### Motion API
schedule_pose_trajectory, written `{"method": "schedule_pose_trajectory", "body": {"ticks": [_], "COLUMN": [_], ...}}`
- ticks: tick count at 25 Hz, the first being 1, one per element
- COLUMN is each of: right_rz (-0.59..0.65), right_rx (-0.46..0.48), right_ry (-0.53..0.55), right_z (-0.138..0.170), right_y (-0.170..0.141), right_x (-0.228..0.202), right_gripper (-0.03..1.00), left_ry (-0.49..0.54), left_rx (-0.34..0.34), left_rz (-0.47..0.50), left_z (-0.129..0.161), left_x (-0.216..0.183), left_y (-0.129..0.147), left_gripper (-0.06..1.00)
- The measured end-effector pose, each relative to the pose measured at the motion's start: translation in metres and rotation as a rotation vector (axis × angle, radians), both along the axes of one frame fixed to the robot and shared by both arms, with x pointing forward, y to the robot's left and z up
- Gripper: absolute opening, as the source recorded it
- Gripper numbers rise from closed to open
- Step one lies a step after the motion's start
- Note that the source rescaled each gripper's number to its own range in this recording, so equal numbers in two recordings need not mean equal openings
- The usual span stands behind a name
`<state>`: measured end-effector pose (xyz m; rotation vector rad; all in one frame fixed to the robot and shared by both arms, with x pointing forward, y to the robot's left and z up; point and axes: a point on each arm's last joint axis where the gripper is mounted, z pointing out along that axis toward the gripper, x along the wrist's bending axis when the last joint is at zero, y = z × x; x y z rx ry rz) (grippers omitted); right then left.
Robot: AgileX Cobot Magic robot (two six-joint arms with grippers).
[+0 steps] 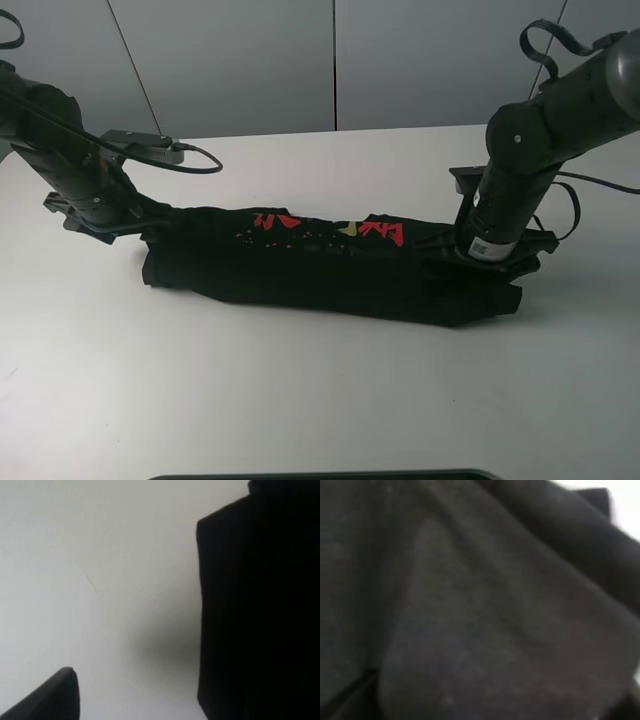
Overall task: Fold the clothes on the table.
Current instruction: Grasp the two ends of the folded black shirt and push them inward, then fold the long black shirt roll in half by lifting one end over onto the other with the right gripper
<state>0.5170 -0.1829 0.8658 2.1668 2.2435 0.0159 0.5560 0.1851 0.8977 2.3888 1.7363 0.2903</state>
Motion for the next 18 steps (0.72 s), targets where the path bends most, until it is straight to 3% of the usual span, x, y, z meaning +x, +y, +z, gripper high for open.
{"method": "schedule_pose_trajectory", "body": {"ticks": [3,4,14,18], "right_rz": [-0.009,-0.005,0.026,-0.006], "right_rx": [0.011,0.012,-0.009,-0.054], "right_ry": [-0.005,-0.006,-0.031,-0.041], "right_z": [-0.001,-0.001,0.002,0.014], "right_y": [0.002,0.002,0.0,-0.026], "right_x": [0.002,0.002,0.004,0.009], "right_gripper": [0.22,0.13,0.14,0.14], "left_ry": [-0.002,-0.002,-0.005,-0.006], "left_rx": [0.001,0.002,0.002,0.001], "left_rz": [-0.009,-0.011,-0.017,-0.016], "left_z": [0.0,0.0,0.0,0.0], "left_x": [0.0,0.0,0.0,0.0], "left_y": [0.0,0.0,0.0,0.0], "left_gripper": [0.99,0.99,0.99,0.99]}}
